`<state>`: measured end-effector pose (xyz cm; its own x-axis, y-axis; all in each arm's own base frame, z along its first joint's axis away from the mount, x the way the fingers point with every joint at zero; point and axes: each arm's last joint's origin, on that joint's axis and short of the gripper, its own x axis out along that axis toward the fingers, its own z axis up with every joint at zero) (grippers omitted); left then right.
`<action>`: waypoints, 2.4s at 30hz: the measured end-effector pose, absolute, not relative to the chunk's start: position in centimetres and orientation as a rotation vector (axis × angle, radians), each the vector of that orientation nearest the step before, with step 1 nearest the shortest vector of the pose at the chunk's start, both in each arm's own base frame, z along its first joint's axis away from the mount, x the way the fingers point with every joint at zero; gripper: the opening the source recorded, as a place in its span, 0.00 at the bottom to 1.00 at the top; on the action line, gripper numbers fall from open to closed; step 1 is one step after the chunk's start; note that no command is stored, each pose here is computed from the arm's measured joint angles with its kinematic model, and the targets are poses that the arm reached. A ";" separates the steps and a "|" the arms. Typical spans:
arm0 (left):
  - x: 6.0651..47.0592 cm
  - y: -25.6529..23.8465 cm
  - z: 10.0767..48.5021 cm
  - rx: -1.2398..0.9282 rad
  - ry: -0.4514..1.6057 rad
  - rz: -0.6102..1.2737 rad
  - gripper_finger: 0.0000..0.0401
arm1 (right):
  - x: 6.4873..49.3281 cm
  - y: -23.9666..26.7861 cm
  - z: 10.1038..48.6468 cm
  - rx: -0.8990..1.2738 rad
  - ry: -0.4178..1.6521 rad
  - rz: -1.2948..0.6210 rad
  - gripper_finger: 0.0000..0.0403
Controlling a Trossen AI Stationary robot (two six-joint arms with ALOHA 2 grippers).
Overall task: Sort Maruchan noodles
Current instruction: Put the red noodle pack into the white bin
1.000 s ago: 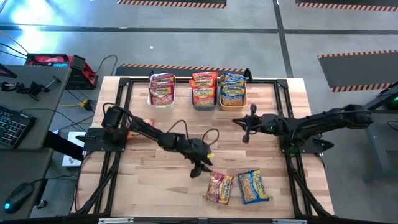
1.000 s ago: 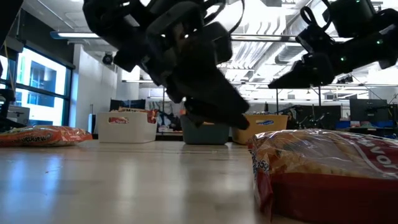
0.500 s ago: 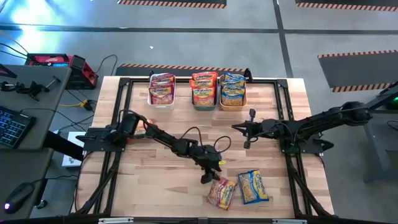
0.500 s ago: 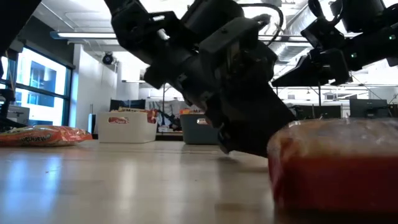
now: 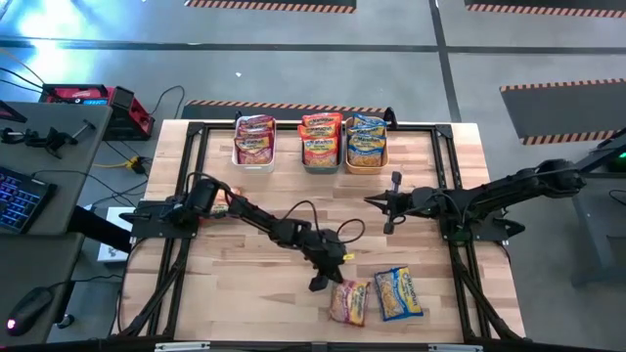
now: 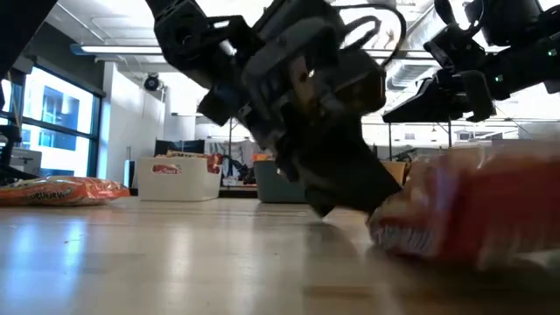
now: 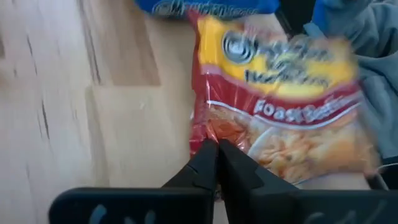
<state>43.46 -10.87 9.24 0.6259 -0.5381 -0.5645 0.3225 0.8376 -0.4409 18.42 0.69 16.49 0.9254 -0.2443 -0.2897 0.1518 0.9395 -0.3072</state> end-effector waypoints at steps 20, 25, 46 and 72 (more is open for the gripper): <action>39.5 -11.9 15.2 -0.063 0.915 -0.103 0.00 | 18.3 2.4 16.5 -0.187 0.308 -0.107 0.00; 37.8 -11.6 15.2 -0.097 0.901 -0.043 0.00 | 18.3 2.9 16.4 -0.062 0.313 -0.043 0.00; 28.8 -12.3 17.5 -0.092 0.492 0.240 0.00 | 22.6 4.2 12.1 0.396 0.319 -0.037 0.51; 33.5 -3.9 15.4 -0.216 0.663 -0.042 0.50 | 28.9 6.6 8.7 0.466 0.439 -0.005 0.66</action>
